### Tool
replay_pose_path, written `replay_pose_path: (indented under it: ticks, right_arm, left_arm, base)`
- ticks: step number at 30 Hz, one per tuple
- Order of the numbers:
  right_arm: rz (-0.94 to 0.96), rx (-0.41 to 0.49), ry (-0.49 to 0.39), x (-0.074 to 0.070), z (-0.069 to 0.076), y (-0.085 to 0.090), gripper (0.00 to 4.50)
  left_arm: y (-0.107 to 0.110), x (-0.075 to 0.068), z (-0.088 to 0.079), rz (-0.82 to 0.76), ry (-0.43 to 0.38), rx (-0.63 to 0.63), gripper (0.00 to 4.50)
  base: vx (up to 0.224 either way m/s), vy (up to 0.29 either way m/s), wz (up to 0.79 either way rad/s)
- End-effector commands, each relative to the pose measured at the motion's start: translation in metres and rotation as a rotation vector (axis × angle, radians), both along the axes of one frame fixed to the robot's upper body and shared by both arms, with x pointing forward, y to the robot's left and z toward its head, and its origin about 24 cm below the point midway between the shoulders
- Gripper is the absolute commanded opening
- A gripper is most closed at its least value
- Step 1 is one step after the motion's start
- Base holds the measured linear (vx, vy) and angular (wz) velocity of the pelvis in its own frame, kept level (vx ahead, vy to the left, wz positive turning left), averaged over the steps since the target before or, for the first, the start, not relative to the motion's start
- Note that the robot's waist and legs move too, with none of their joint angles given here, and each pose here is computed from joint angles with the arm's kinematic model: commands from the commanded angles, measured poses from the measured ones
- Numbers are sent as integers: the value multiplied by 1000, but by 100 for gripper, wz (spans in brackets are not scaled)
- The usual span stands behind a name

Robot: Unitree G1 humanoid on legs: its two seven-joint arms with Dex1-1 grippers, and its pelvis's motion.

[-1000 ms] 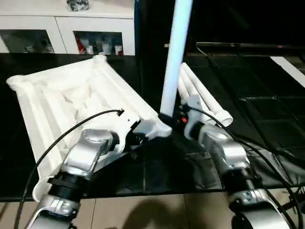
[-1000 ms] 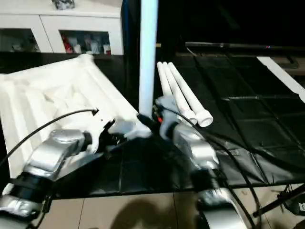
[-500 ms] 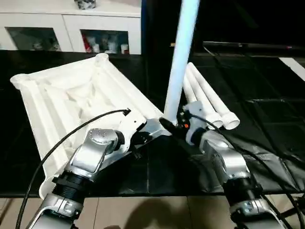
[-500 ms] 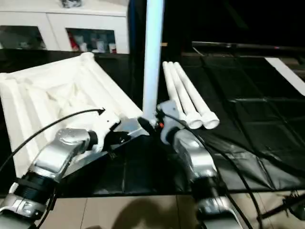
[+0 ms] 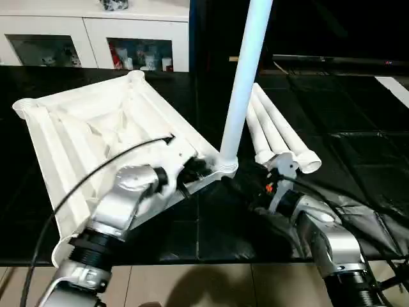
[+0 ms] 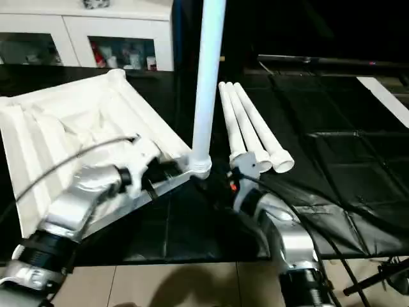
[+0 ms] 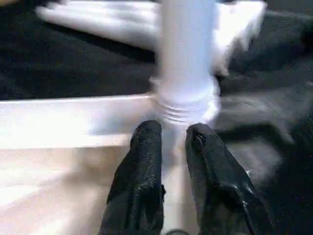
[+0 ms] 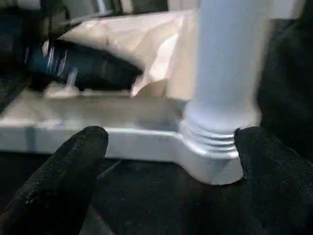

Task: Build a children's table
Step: Rotate table base

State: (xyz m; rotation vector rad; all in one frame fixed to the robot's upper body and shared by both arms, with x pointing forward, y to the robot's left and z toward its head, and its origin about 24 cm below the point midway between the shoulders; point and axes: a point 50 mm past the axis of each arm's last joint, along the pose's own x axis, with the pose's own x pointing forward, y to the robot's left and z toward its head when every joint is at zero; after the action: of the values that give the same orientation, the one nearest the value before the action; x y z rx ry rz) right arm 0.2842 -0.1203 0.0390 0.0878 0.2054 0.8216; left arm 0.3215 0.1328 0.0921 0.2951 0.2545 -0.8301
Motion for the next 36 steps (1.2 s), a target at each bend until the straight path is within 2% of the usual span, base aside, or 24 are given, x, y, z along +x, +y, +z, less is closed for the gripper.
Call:
replay_pose_path:
  ticks: [1,3,4,5,6,7,8,9,10,11,12,14,16,17,20,28,34,36]
  right_arm:
    - [-7,-48,5,3,-3,4,446]
    - [2,-59,5,5,-2,9,446]
    - [29,-51,1,5,0,16,446]
    - [38,-48,1,5,1,18,446]
    - [56,-48,3,5,1,23,446]
    - [62,-50,4,5,1,25,446]
    - [86,-64,11,5,-1,30,446]
    - [86,-64,11,5,-1,30,446]
    - [97,-72,15,5,-2,32,449]
    - [97,-72,15,5,-2,32,450]
    - [111,-97,21,5,-6,36,450]
    - [140,-111,38,4,-9,40,450]
    - [162,-118,45,4,-10,42,450]
    - [175,-128,50,4,-10,43,450]
    - [194,-167,54,4,-12,43,450]
    - [215,-208,63,4,-15,42,450]
    - [230,-249,59,4,-14,42,450]
    - [215,-262,60,7,-16,43,450]
  left_arm:
    - [18,3,14,63,-36,16,96]
    - [38,4,21,119,-44,65,96]
    - [63,4,28,186,-49,139,96]
    - [70,4,30,203,-51,162,96]
    - [90,2,34,254,-52,245,96]
    - [98,1,36,274,-52,281,96]
    - [122,-5,41,341,-36,380,96]
    - [122,-5,41,341,-36,380,96]
    - [132,-8,42,369,-23,422,79]
    - [132,-8,42,369,-23,422,68]
    - [151,-15,44,432,-3,503,61]
    - [166,-22,45,490,22,551,58]
    - [171,-26,44,512,44,564,41]
    - [173,-30,38,517,77,580,22]
    - [177,-35,31,528,123,628,10]
    - [187,-41,26,567,176,727,10]
    - [176,-52,10,426,291,712,10]
    - [168,-58,4,330,335,714,10]
  base:
    - [0,0,0]
    - [0,0,0]
    - [0,0,0]
    - [0,0,0]
    - [0,0,0]
    - [0,0,0]
    - [0,0,0]
    - [0,0,0]
    - [0,0,0]
    - [0,0,0]
    - [0,0,0]
    - [0,0,0]
    - [0,0,0]
    - [0,0,0]
    - [0,0,0]
    - [0,0,0]
    - [0,0,0]
    - [0,0,0]
